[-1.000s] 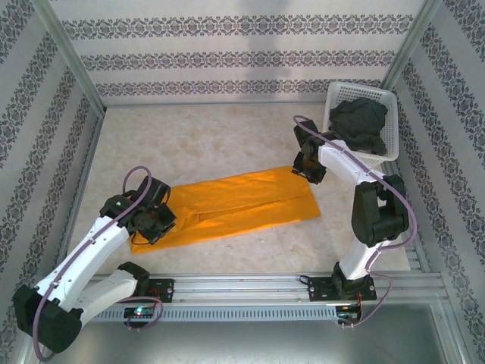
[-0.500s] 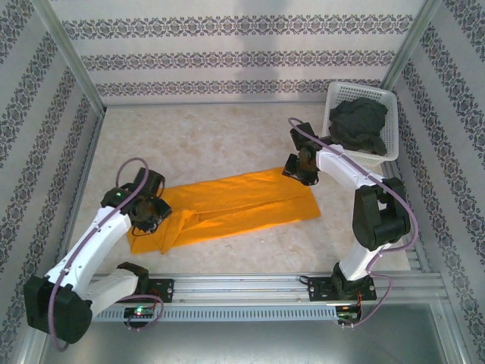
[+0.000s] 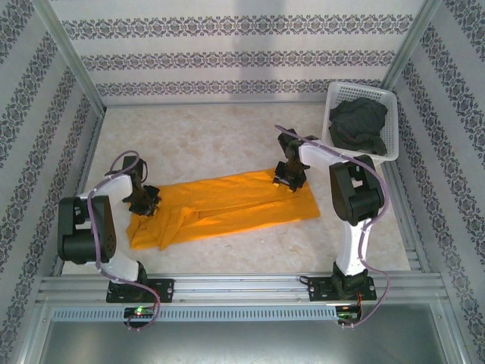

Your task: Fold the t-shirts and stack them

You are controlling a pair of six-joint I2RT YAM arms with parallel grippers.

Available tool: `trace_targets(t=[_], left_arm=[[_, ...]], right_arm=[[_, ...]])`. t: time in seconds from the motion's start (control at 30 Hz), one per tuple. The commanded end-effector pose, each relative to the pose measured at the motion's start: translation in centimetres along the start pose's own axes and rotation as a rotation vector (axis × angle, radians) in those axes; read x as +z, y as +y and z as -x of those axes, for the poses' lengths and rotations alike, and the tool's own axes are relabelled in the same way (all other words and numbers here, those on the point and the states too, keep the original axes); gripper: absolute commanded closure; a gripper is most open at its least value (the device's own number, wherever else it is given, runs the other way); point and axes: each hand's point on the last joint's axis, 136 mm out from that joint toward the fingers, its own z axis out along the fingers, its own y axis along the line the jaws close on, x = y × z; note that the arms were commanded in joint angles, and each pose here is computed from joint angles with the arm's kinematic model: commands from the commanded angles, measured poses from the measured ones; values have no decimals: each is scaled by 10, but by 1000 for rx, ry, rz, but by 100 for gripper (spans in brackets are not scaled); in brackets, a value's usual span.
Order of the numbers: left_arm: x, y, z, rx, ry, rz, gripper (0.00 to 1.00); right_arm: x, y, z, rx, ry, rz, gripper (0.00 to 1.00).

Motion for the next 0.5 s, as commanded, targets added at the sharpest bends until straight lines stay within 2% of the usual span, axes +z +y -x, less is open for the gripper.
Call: trace_targets(t=[0.0, 0.13, 0.23, 0.4, 0.47], left_arm=[[20, -24, 31, 33, -30, -41, 78], [26, -64, 68, 62, -61, -120, 73], [10, -97, 84, 127, -87, -201, 70], [-54, -131, 77, 350, -203, -373, 55], [-62, -135, 65, 420, -185, -434, 50]], right_arm=[[13, -10, 0, 118, 69, -43, 62], [15, 10, 17, 168, 72, 20, 62], [11, 39, 39, 122, 57, 113, 61], [-35, 89, 63, -113, -69, 282, 54], [-58, 100, 62, -173, -121, 331, 50]])
